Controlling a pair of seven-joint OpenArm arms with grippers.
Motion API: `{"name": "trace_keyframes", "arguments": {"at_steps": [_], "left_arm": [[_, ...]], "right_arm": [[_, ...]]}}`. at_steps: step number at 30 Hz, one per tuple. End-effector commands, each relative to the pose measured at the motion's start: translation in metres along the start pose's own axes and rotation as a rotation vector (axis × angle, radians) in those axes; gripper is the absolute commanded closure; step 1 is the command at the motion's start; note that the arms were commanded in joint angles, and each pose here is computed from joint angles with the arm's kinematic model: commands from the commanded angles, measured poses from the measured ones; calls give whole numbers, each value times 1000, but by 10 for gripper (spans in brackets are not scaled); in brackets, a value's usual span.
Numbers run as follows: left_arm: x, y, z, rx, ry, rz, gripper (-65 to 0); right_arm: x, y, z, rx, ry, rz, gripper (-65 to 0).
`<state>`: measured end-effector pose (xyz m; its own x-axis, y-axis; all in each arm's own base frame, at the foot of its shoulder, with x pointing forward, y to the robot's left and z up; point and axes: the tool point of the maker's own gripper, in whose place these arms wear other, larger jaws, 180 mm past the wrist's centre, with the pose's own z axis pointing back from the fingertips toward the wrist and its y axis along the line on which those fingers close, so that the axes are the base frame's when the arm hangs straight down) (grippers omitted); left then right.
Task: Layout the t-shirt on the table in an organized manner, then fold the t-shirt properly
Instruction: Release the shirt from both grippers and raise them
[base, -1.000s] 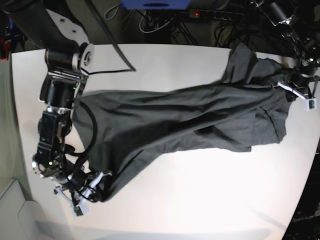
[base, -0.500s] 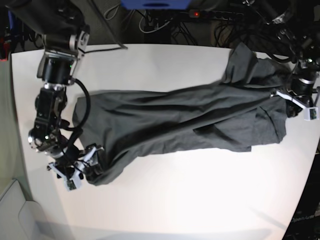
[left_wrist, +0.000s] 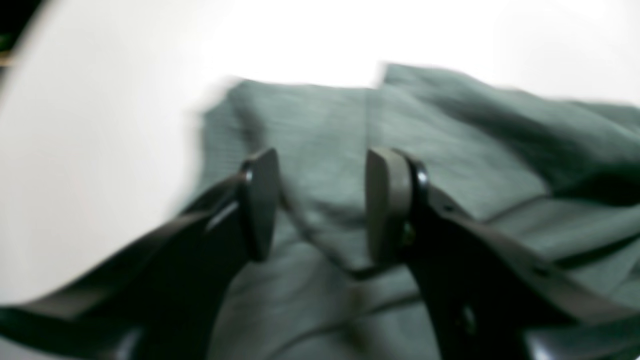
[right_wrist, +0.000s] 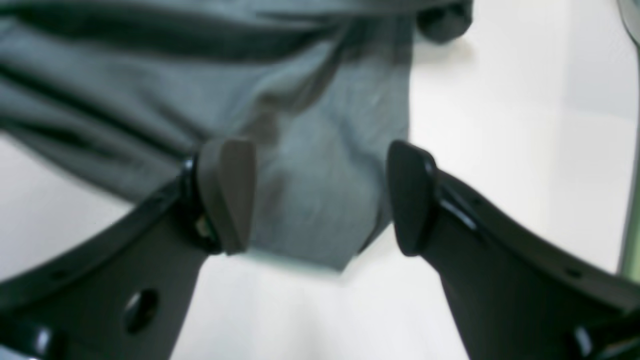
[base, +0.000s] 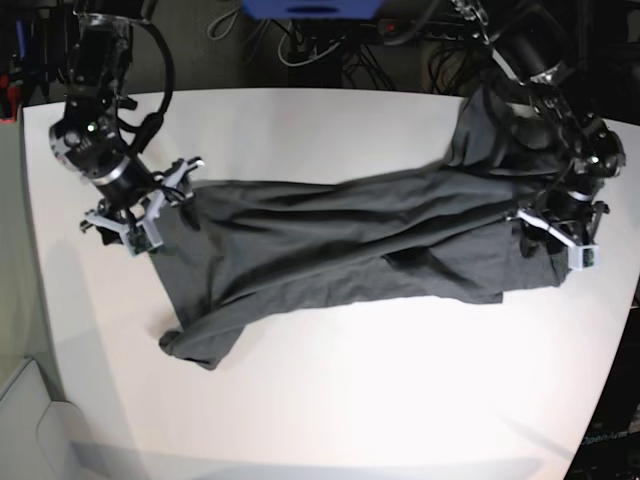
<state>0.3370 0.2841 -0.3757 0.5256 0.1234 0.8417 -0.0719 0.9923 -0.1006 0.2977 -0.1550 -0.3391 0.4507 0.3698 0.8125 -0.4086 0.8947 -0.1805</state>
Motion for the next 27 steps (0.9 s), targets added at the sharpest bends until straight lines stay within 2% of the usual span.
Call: {"name": "trace_keyframes", "arguments": {"at_steps": [1,6,13,19,27], "left_arm": [[20,6,-2,5,-55,-2,-272],[12,2,-10,-9,-35,33,-271],[7,3,-11,-9,-27,41,-271],[-3,31,3,73,-44,132,-272],[-1,31,2,72,-46,137,-272]], "right_arm": [[13,-2,7,-10,-50,15,-418],[3,8,24,-3,-29,32,-418],[-1,12,27,0,-20,30,-418],[-2,12,27,0,-16,29,-418],[-2,13,27,3,-12,27,-418]]}}
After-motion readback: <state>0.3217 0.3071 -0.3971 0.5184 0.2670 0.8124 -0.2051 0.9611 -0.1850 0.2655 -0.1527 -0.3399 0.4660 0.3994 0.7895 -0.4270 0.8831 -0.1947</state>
